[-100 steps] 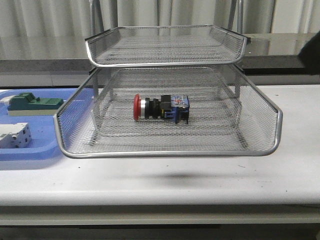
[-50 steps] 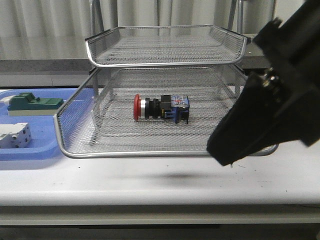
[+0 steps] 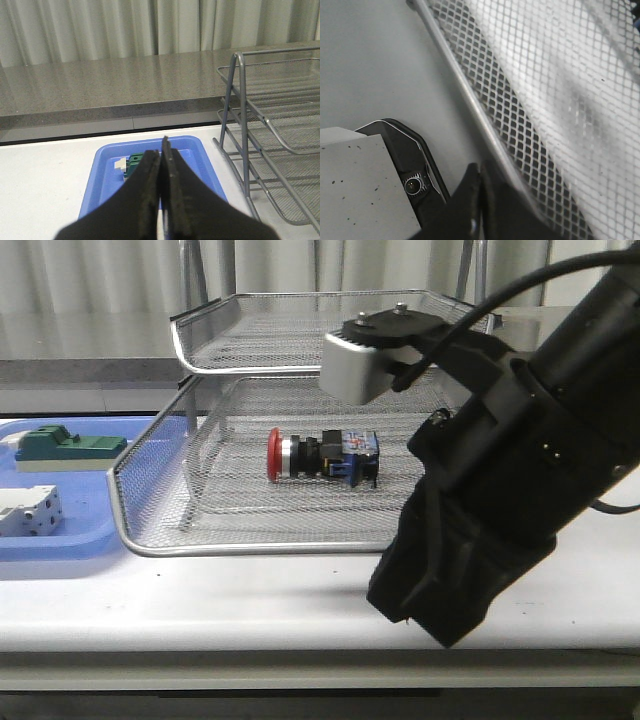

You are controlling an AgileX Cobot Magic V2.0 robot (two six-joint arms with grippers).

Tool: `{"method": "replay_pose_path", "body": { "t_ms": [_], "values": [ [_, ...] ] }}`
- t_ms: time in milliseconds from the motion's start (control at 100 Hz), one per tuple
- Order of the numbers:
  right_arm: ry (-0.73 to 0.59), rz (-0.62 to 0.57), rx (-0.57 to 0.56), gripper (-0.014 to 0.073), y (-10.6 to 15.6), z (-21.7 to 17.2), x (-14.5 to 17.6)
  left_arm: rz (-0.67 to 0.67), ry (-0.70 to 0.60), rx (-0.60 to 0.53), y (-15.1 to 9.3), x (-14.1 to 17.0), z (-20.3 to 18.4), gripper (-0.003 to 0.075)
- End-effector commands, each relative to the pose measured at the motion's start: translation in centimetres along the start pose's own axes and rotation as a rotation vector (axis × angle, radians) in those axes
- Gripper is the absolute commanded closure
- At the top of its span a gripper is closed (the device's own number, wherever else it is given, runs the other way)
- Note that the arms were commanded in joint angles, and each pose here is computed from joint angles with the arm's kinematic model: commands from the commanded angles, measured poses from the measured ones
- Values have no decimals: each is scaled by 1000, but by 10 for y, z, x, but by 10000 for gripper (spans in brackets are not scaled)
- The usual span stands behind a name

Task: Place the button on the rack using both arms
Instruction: 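Reach the right gripper to the front of the pulled-out mesh tray, then push the mesh tray back into the rack with the right gripper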

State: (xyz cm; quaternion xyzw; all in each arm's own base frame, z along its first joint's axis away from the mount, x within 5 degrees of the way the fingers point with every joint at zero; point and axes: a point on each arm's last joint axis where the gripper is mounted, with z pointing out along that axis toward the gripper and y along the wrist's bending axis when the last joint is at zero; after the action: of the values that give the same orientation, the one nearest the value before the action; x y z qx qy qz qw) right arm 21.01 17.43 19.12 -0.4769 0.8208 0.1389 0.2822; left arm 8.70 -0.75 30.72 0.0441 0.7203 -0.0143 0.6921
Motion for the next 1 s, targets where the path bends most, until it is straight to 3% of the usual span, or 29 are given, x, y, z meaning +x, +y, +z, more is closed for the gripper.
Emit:
{"method": "replay_pose_path", "body": {
  "t_ms": [0, 290, 530, 730, 990],
  "values": [
    [-80, -12, 83, 664, -8, -7, -13, -20, -91, -37, 4, -15, -1, 740],
    [-139, 5, 195, 664, -24, -10, -18, -20, -91, -37, 4, -15, -1, 740],
    [-151, 42, 279, 664, -65, -18, -27, -20, -91, -37, 4, -15, -1, 740],
    [-138, 66, 281, 664, -89, -10, -37, -20, -91, -37, 4, -15, -1, 740],
    [-161, 54, 283, 664, -96, -10, -51, -20, -91, -37, 4, -15, -1, 740]
  ]
}}
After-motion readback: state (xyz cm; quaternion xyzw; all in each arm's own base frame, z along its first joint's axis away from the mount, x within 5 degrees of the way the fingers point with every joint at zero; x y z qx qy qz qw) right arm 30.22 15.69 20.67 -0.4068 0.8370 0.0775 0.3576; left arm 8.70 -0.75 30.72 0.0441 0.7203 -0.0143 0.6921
